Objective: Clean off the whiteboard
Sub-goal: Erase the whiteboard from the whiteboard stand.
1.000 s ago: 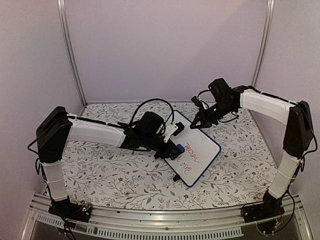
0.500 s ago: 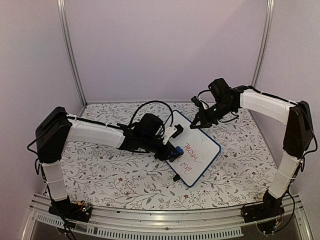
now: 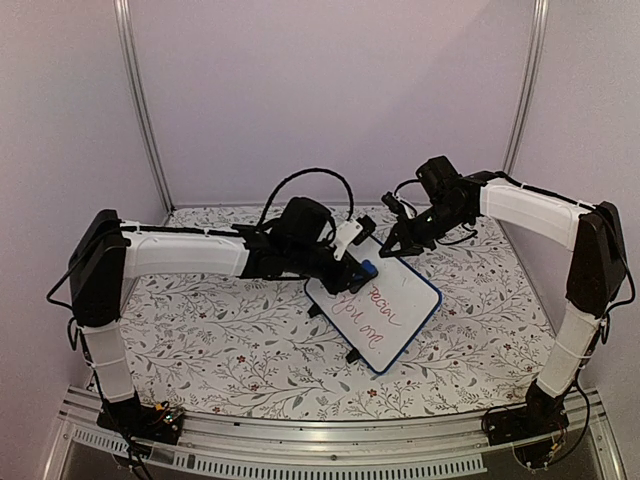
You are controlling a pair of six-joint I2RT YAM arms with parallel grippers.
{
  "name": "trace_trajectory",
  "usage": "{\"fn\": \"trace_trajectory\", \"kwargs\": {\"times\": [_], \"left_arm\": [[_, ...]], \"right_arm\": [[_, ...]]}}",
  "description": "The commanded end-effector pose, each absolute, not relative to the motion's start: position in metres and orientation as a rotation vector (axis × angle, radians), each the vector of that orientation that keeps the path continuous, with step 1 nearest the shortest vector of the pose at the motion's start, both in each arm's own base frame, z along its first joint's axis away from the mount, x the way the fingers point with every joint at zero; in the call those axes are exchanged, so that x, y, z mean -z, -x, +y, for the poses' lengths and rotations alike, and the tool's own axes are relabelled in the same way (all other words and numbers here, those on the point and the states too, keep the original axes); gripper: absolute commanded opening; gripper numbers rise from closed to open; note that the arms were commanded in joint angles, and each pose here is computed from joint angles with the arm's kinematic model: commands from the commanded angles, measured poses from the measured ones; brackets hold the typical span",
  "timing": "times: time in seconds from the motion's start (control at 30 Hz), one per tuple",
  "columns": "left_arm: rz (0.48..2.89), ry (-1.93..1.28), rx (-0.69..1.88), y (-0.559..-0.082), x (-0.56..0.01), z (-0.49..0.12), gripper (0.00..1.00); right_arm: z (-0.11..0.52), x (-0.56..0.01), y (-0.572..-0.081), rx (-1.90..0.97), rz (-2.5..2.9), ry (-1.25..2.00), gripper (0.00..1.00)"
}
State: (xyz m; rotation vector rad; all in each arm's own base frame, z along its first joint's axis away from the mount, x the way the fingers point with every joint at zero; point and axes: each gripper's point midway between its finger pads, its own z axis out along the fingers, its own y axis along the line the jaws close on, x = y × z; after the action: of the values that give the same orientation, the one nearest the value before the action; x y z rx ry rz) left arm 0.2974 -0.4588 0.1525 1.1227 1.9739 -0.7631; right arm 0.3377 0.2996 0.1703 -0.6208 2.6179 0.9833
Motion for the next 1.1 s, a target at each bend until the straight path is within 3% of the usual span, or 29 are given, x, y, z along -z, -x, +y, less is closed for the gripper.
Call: {"fn": "trace_trajectory", "kwargs": {"times": [0.0,0.63,1.07], "left_arm": [[1.95,-1.134,0.745,-0.303,-0.163,-0.457,0.0],[2.08,-1.174,0.823,-0.28,-0.099,-0.458,0.0],[2.252,-1.147,0.786,-0.256,-0.047,-0.422,0.0]], "right_arm": [[0.296,-0.142,-0.315,-0.929,2.742,0.663,0.0],[0.296,-0.14,-0.314,-0.934,2.75,0.663,0.0],[0.296,-0.141,-0.314,-0.934,2.747,0.665,0.0]]}}
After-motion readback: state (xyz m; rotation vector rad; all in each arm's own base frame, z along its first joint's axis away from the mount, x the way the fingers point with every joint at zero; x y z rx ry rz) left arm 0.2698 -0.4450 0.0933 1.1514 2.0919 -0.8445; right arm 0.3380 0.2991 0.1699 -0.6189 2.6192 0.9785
